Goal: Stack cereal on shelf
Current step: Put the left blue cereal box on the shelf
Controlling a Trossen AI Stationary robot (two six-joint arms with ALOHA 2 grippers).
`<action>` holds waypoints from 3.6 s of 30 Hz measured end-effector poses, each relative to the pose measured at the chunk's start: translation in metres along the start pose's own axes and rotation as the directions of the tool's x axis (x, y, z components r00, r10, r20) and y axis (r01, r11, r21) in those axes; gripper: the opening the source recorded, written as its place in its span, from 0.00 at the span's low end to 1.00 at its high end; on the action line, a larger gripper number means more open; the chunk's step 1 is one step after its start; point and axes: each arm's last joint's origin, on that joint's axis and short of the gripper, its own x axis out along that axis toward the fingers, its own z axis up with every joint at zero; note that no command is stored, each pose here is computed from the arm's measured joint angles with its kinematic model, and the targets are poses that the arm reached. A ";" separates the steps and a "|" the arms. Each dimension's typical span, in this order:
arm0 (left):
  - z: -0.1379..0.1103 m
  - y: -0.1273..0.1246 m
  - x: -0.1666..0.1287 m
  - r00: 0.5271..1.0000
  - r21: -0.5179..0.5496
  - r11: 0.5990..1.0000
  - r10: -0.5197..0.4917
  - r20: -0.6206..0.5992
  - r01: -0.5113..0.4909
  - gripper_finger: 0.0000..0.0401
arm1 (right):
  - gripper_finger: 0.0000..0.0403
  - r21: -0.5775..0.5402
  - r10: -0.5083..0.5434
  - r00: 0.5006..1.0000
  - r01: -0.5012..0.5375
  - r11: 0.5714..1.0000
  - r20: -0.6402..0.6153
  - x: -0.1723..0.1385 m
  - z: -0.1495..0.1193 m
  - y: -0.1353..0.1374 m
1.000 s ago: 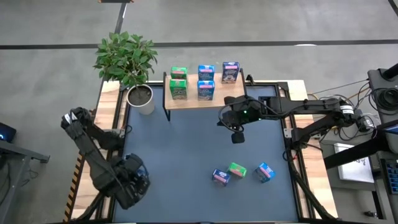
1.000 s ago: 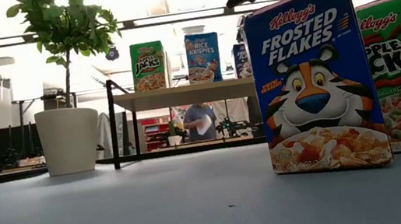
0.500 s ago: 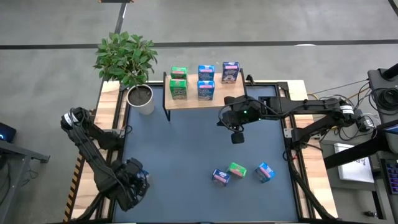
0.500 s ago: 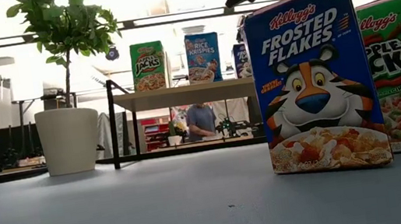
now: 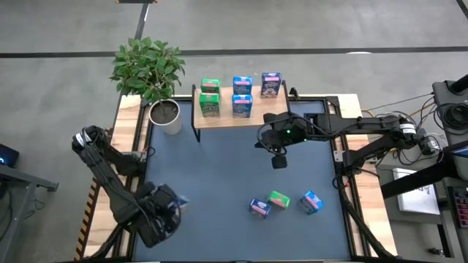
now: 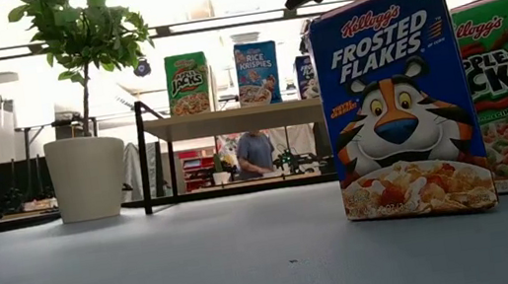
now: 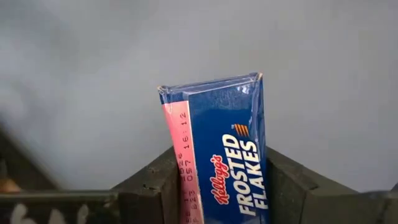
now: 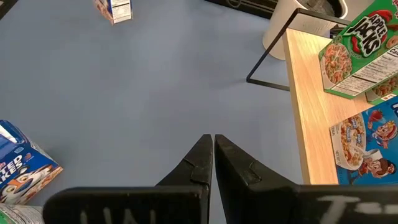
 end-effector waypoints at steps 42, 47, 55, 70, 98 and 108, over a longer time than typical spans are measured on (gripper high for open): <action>0.175 -0.025 -0.005 0.847 0.570 0.796 -0.149 0.511 -0.204 0.37 | 0.63 -0.048 0.123 0.937 -0.113 0.992 0.328 0.054 0.029 0.015; 0.178 -0.028 -0.007 0.831 0.580 0.787 -0.170 0.530 -0.209 0.37 | 0.61 -0.056 0.121 0.934 -0.109 0.992 0.337 0.054 0.030 0.014; 0.182 -0.029 -0.007 0.817 0.583 0.783 -0.183 0.547 -0.215 0.37 | 0.55 -0.062 0.119 0.931 -0.104 0.993 0.344 0.054 0.031 0.014; 0.180 -0.025 -0.017 0.806 0.611 0.759 -0.206 0.555 -0.226 0.51 | 0.34 -0.095 0.108 0.947 -0.082 0.992 0.304 0.046 0.026 0.006; 0.117 -0.019 0.002 0.688 0.644 0.756 -0.406 0.601 -0.115 0.58 | 0.35 0.310 -0.445 0.766 0.331 0.891 0.464 -0.024 -0.141 -0.085; 0.118 -0.019 0.001 0.678 0.628 0.767 -0.393 0.622 -0.132 0.58 | 0.48 0.329 -0.450 0.793 0.332 0.884 0.410 -0.008 -0.149 -0.092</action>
